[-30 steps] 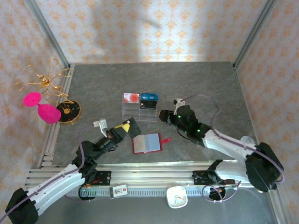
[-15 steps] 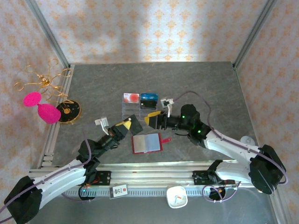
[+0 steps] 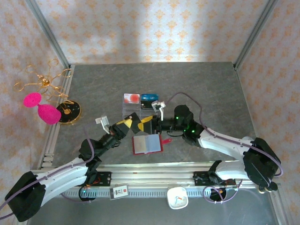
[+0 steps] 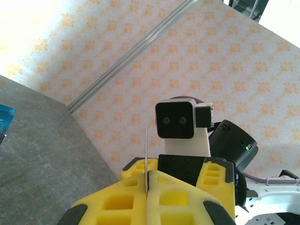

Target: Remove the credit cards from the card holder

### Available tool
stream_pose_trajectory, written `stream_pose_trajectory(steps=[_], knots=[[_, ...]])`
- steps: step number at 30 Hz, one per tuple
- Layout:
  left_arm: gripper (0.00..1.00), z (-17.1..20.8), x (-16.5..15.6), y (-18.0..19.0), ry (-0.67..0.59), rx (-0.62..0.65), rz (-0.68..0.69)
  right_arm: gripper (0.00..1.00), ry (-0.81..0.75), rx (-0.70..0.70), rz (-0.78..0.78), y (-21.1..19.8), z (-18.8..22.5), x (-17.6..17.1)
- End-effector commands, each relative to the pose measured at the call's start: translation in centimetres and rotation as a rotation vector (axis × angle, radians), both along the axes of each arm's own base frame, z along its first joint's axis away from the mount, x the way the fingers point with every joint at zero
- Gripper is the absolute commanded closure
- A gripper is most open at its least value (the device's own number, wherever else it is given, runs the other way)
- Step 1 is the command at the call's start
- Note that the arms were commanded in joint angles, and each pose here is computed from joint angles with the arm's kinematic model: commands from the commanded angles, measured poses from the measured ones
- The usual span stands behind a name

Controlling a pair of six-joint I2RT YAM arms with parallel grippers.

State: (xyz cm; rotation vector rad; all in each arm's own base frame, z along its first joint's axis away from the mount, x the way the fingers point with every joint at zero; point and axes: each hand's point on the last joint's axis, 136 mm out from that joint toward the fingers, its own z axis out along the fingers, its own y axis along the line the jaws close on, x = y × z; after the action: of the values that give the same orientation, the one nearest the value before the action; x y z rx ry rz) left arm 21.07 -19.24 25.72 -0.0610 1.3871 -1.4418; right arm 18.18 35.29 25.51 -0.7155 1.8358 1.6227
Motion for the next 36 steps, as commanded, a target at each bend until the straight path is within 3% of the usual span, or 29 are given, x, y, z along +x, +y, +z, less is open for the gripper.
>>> stream_pose_trajectory(steps=[1, 5, 7, 9, 11, 13, 15, 24, 36], knots=[[1.0, 3.5, -0.7, -0.2, -0.112, -0.044, -0.021, 0.62, -0.057, 0.06, 0.026, 0.6, 2.6, 0.0], [1.0, 2.9, -0.4, -0.5, -0.08, -0.031, -0.031, 0.96, -0.122, -0.034, -0.024, 0.9, 1.8, 1.5], [0.96, 2.5, -0.4, -0.4, -0.057, -0.021, -0.026, 1.0, -0.176, -0.101, -0.047, 0.8, 1.4, 2.6], [0.49, 1.4, 0.2, -0.1, 0.007, 0.009, 0.004, 1.0, -0.247, -0.203, -0.092, -0.1, 0.9, 4.5], [0.31, 0.5, 0.4, 0.5, 0.05, 0.036, 0.037, 1.0, -0.318, -0.291, -0.12, -1.3, 0.5, 6.2], [0.23, -0.1, 0.3, 0.9, 0.075, 0.071, 0.06, 1.0, -0.389, -0.376, -0.126, -2.4, 0.0, 7.5], [0.01, -1.0, 0.4, 1.4, 0.116, 0.1, 0.085, 1.0, -0.468, -0.478, -0.105, -3.2, -0.7, 8.5], [0.01, -2.1, 0.0, 3.4, 0.173, 0.142, 0.16, 1.0, -0.669, -0.802, 0.043, -4.2, -2.6, 12.0], [0.01, -1.9, 0.7, 3.4, 0.183, 0.21, 0.193, 1.0, -0.753, -0.878, 0.221, -3.8, -6.0, 15.6]])
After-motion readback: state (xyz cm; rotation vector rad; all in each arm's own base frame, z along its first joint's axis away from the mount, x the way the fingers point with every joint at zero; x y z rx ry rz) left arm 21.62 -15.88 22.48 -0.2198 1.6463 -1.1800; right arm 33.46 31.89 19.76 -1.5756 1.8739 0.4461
